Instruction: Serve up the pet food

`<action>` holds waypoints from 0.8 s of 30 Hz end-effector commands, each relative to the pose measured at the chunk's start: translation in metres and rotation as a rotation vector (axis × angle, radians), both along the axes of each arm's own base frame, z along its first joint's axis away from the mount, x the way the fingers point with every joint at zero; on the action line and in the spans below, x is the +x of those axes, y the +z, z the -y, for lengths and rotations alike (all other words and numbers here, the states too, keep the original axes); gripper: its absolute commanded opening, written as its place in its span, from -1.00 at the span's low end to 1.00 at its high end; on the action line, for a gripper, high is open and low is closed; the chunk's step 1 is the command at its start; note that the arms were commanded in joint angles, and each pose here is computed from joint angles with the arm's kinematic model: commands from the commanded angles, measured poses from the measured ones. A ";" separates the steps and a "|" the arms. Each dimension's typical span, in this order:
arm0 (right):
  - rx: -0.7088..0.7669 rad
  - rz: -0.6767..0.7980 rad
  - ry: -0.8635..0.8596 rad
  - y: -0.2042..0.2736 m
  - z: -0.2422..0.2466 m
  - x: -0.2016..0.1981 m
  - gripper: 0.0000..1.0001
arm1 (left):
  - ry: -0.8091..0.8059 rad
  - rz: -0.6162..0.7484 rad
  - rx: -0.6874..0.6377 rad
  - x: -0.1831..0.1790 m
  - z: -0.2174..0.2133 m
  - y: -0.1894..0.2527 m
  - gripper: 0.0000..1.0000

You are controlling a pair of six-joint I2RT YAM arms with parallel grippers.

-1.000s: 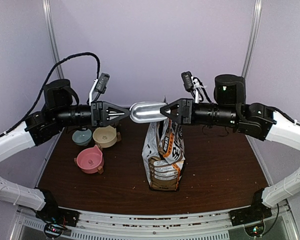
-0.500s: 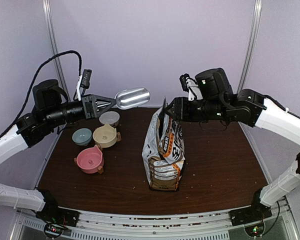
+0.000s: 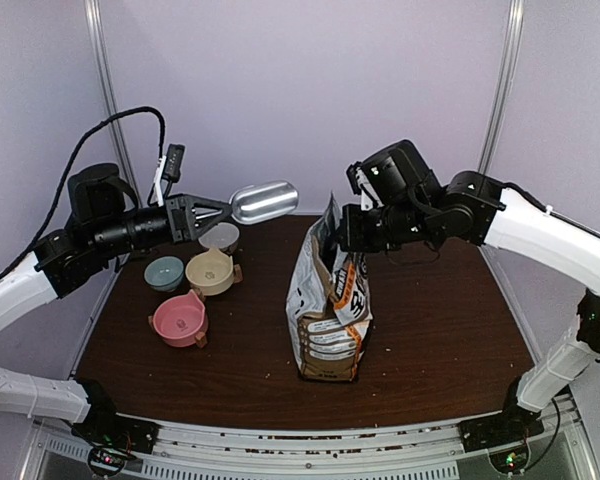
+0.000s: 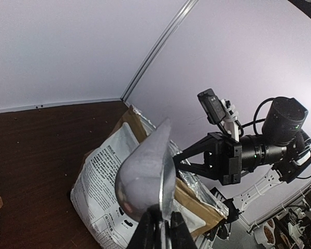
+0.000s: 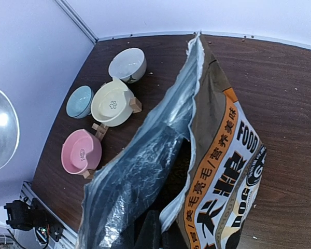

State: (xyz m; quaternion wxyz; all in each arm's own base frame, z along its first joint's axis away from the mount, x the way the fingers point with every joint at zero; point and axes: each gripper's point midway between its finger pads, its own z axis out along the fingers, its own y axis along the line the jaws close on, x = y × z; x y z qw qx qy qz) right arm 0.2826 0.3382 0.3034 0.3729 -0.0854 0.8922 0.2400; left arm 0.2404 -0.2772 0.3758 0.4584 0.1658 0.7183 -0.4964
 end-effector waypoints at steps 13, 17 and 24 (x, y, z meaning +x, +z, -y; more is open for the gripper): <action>0.014 0.149 -0.080 0.065 0.073 0.021 -1.00 | -0.127 0.062 0.057 -0.006 0.016 0.037 -1.00; 0.140 0.141 0.048 0.071 0.035 0.006 -1.00 | -0.203 0.048 0.109 -0.008 0.031 0.037 -1.00; 0.298 0.130 0.166 0.080 -0.018 -0.020 -1.00 | -0.241 -0.017 0.282 -0.015 0.044 0.010 -1.00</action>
